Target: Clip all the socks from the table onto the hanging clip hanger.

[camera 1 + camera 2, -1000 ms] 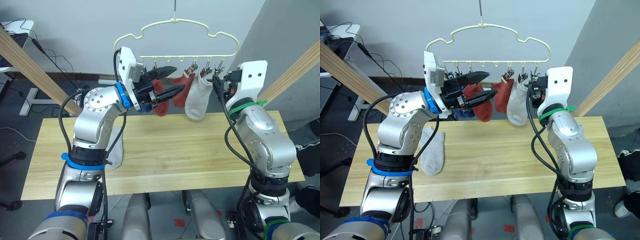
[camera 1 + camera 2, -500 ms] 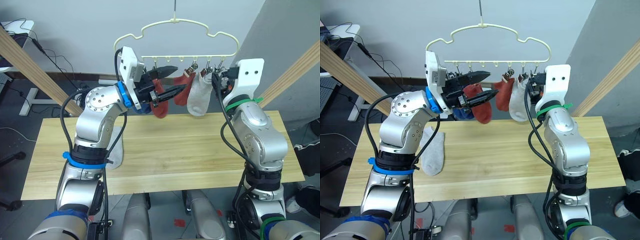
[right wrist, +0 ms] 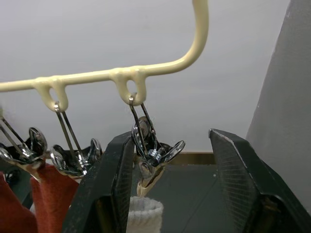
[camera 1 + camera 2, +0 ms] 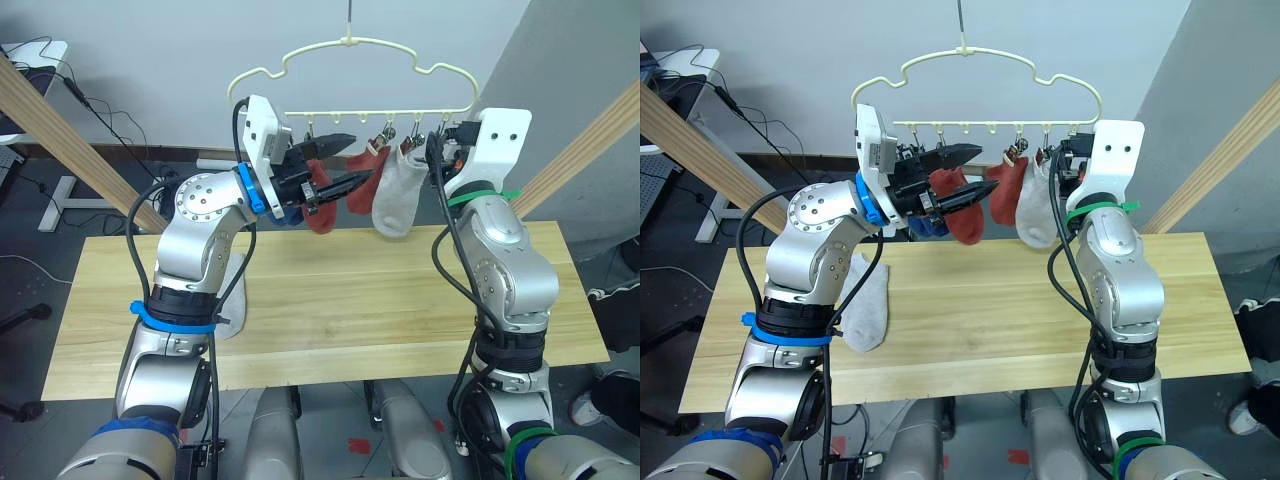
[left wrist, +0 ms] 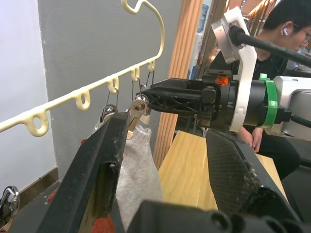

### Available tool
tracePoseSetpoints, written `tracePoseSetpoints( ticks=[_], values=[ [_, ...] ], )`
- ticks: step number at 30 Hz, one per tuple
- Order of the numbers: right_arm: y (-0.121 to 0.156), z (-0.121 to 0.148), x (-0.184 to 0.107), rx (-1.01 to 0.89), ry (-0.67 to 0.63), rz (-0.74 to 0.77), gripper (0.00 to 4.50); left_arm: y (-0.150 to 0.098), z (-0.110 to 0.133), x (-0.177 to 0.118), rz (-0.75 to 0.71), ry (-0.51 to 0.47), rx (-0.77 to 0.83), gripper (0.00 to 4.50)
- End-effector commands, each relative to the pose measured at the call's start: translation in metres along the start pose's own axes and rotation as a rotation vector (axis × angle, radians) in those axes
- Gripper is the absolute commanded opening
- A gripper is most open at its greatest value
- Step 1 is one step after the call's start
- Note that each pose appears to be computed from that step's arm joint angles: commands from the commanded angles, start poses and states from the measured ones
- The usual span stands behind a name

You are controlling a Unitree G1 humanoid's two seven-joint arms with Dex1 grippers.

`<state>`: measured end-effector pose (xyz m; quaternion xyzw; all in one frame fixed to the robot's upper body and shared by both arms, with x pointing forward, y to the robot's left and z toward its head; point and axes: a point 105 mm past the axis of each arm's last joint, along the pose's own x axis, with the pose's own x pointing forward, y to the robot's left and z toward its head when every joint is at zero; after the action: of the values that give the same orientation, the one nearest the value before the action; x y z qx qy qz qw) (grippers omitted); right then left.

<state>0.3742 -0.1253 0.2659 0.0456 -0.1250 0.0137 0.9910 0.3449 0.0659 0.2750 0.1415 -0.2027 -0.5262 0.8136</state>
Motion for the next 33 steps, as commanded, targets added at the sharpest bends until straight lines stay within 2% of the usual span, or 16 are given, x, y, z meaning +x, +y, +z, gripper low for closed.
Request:
tracePoseSetpoints(
  ticks=[1, 20, 33],
  values=[
    [-0.001, 0.015, -0.002, 0.056, -0.050, -0.021, 2.51, -0.003, 0.012, 0.004, -0.023, -0.033, 0.048, 2.79],
    [0.005, 0.014, -0.012, 0.170, -0.028, -0.056, 2.51, -0.005, 0.009, 0.005, -0.031, -0.035, 0.040, 2.79],
    [0.015, 0.021, -0.010, 0.242, -0.048, 0.006, 2.51, -0.007, 0.008, 0.007, -0.039, -0.035, 0.035, 2.79]
  ],
)
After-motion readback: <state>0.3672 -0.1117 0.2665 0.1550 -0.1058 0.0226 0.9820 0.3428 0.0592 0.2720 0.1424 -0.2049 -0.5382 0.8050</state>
